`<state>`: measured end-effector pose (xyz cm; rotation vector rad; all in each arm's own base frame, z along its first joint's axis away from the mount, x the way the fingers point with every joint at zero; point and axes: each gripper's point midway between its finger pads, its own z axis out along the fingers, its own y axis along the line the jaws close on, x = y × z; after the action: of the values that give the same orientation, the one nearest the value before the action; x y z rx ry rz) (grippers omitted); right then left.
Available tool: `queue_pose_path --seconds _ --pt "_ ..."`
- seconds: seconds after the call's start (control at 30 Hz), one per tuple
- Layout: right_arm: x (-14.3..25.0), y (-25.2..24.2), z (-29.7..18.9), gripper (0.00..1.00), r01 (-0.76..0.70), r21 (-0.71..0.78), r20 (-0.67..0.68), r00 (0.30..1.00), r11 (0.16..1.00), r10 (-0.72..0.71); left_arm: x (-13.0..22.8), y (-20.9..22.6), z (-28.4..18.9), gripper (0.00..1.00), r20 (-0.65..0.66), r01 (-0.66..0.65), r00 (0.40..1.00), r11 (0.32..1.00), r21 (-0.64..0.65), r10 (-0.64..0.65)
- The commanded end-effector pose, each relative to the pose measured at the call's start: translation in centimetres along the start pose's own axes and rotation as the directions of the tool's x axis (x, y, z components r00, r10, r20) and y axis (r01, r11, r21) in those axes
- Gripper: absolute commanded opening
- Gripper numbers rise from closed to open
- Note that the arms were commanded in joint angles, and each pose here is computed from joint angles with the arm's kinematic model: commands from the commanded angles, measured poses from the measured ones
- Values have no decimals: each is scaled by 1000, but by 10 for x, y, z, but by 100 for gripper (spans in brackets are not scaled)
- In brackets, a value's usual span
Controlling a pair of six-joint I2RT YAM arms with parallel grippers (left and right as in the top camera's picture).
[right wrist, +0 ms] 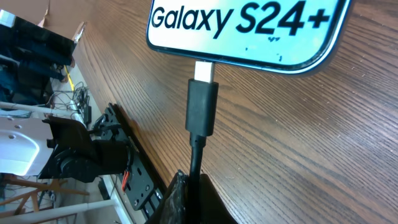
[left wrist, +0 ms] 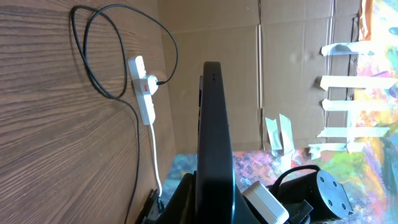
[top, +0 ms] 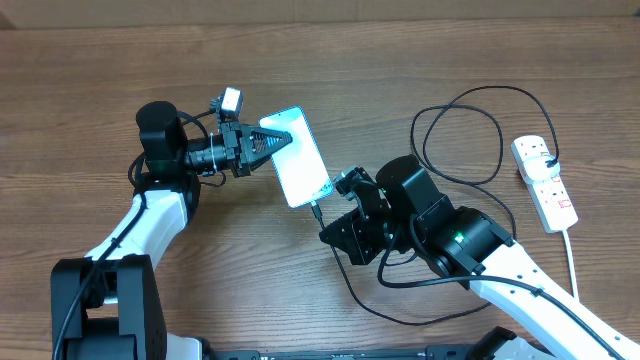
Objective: Plug charger to phone and switch on socket
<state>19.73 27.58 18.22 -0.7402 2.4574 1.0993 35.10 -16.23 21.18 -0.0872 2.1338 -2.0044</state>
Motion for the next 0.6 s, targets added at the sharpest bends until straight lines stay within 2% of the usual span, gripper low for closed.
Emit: queue_pose_path --seconds 0.0,0.57 --pt "-4 2 -1 4 11 1 12 1000 1000 -11 5 -10 3 4 -43 -34 998 999 21 35" --pt "-1 -4 7 4 -8 7 -12 1000 1000 8 5 -10 3 4 -42 -67 997 998 22 68"
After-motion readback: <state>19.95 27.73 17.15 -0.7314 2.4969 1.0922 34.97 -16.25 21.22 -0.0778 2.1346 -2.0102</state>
